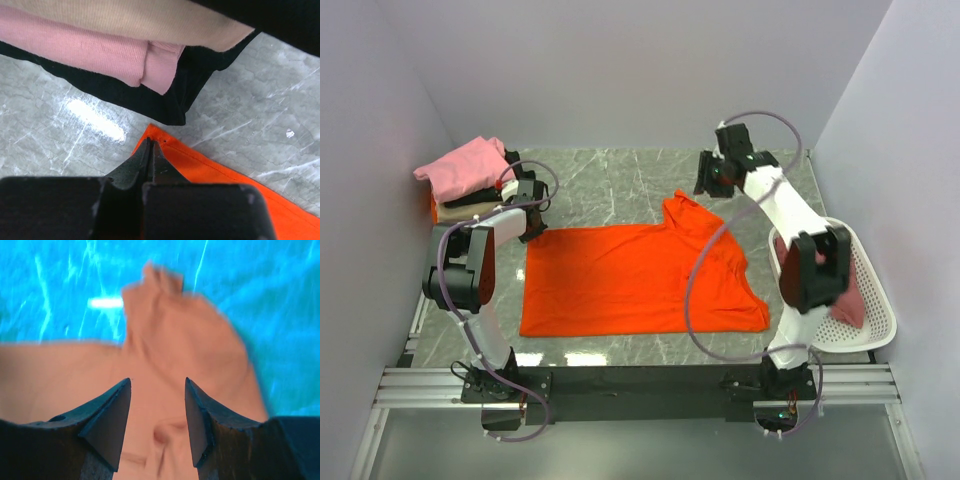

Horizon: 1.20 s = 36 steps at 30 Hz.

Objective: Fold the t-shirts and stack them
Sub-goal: Fold the tshirt

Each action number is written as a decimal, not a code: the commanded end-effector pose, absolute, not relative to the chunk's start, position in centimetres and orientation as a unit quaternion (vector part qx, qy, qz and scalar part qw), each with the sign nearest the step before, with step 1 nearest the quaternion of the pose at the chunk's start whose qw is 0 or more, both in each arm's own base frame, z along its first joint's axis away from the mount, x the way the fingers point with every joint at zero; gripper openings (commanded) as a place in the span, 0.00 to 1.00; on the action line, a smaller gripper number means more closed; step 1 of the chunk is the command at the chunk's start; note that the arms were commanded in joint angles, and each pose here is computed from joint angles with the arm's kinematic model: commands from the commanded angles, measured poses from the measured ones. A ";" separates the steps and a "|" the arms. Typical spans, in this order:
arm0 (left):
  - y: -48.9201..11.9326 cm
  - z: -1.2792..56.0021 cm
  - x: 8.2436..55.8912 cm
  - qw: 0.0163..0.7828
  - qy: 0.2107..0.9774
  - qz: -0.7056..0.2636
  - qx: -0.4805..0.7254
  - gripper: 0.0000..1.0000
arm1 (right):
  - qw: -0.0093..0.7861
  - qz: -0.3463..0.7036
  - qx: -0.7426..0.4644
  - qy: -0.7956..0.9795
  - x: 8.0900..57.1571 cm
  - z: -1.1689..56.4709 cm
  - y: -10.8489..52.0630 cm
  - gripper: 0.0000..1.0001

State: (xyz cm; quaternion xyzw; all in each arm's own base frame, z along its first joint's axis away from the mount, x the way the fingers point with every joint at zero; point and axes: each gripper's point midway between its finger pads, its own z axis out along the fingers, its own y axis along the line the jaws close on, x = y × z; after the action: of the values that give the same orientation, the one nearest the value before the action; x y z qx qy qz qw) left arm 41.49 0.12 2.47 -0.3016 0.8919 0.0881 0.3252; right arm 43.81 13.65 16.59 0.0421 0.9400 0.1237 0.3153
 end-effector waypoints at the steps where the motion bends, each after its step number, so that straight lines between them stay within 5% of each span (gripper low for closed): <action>1: -0.1 3.8 42.2 0.337 0.889 0.076 -0.299 0.01 | 0.316 0.083 0.010 0.945 48.1 14.7 13.6 0.54; 11: -0.8 4.1 42.6 0.337 0.893 0.056 -0.294 0.01 | 0.338 0.117 -0.084 0.930 55.2 11.9 16.9 0.54; 30: -0.9 3.8 42.8 0.331 0.897 0.058 -0.288 0.01 | 0.266 0.149 -0.153 0.940 54.8 6.0 18.8 0.56; 36: -0.8 3.7 42.7 0.330 0.898 0.059 -0.286 0.00 | 0.277 0.142 -0.151 0.938 55.3 6.4 18.8 0.41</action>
State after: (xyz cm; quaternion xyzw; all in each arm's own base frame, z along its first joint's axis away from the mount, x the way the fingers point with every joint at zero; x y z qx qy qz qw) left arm 41.54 -0.89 2.45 -0.2931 0.9008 0.0627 0.3141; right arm 54.46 18.10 4.16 -0.1403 0.9486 0.1374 0.2482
